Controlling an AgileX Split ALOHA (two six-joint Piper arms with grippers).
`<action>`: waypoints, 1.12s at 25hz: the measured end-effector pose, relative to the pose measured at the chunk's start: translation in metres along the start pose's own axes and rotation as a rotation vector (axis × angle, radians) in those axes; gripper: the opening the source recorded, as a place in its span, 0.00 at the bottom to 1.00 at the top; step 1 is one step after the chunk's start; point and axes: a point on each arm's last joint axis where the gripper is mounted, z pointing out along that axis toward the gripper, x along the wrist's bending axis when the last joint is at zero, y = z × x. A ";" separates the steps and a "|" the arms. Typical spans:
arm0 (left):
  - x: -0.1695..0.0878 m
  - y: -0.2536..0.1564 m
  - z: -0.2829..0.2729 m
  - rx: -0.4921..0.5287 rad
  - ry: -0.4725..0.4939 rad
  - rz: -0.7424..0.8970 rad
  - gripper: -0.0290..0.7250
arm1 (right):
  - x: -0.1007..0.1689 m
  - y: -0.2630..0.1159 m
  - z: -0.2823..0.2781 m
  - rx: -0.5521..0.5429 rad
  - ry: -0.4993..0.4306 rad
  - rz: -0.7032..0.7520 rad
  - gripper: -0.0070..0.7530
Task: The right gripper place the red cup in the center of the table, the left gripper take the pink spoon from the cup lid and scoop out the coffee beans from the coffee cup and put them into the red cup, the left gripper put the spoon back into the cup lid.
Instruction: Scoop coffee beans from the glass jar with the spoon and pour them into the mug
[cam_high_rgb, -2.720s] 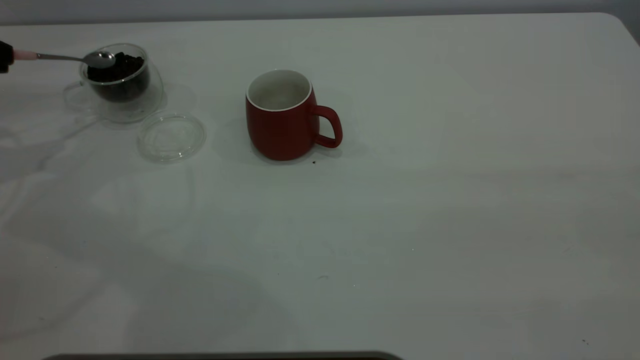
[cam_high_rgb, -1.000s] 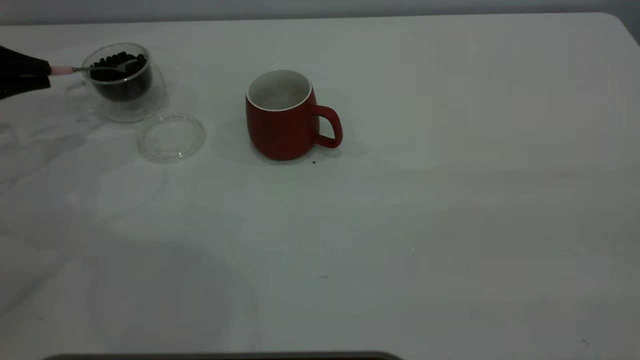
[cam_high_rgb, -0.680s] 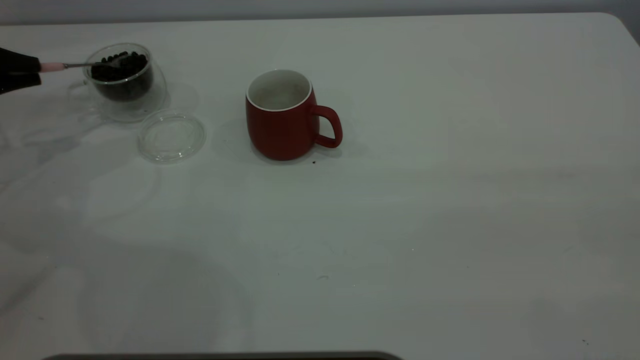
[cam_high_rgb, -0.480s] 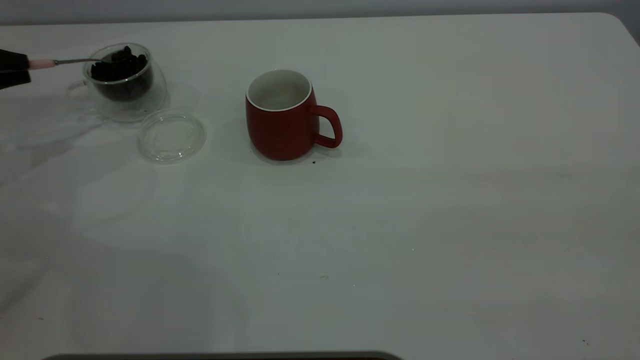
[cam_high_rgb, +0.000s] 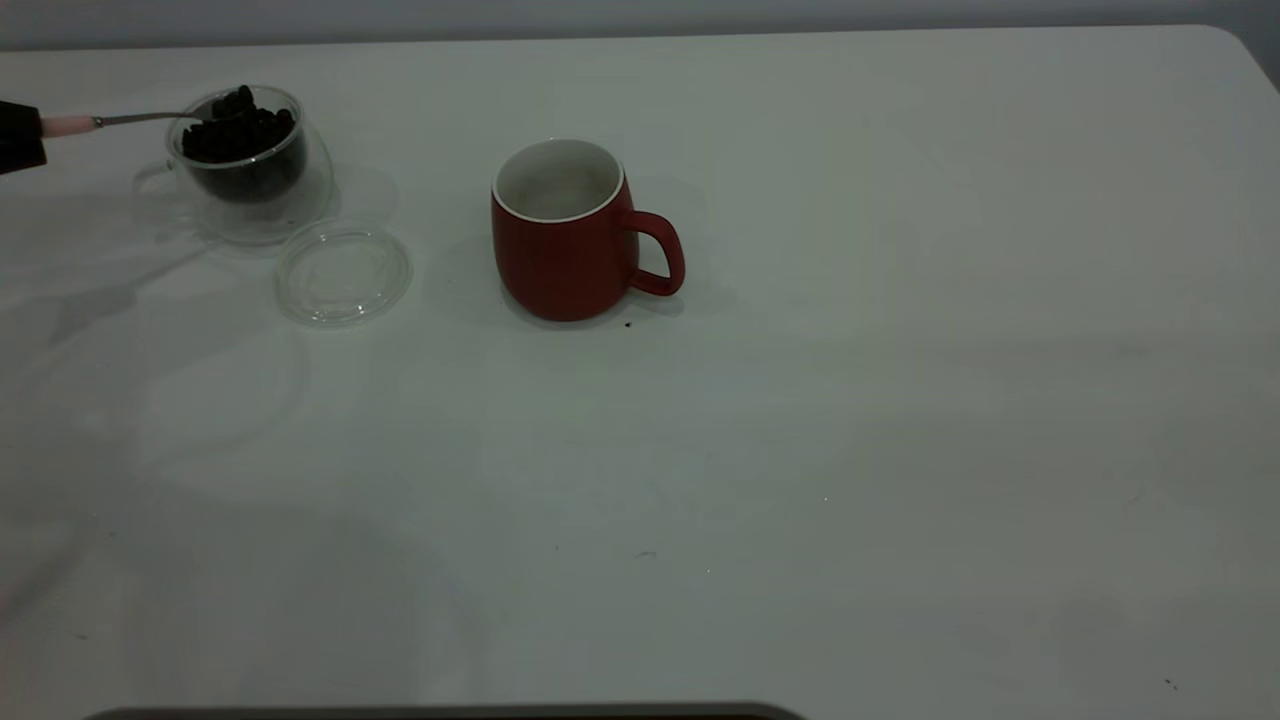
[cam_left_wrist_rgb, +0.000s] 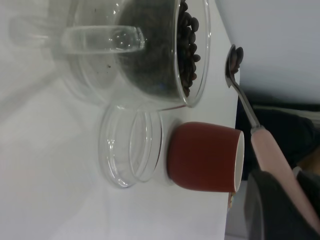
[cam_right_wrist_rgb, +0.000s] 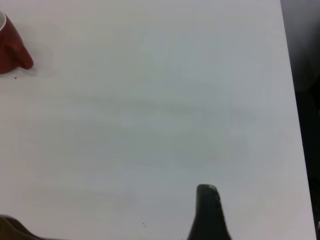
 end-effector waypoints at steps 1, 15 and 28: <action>0.000 -0.001 0.001 0.007 0.002 0.003 0.20 | 0.000 0.000 0.000 0.000 0.000 0.000 0.78; -0.023 -0.011 0.054 0.114 -0.031 0.063 0.20 | 0.000 0.000 0.000 0.000 0.000 0.000 0.78; -0.048 -0.033 0.109 0.240 -0.066 0.138 0.20 | 0.000 0.000 0.000 0.000 0.000 0.000 0.78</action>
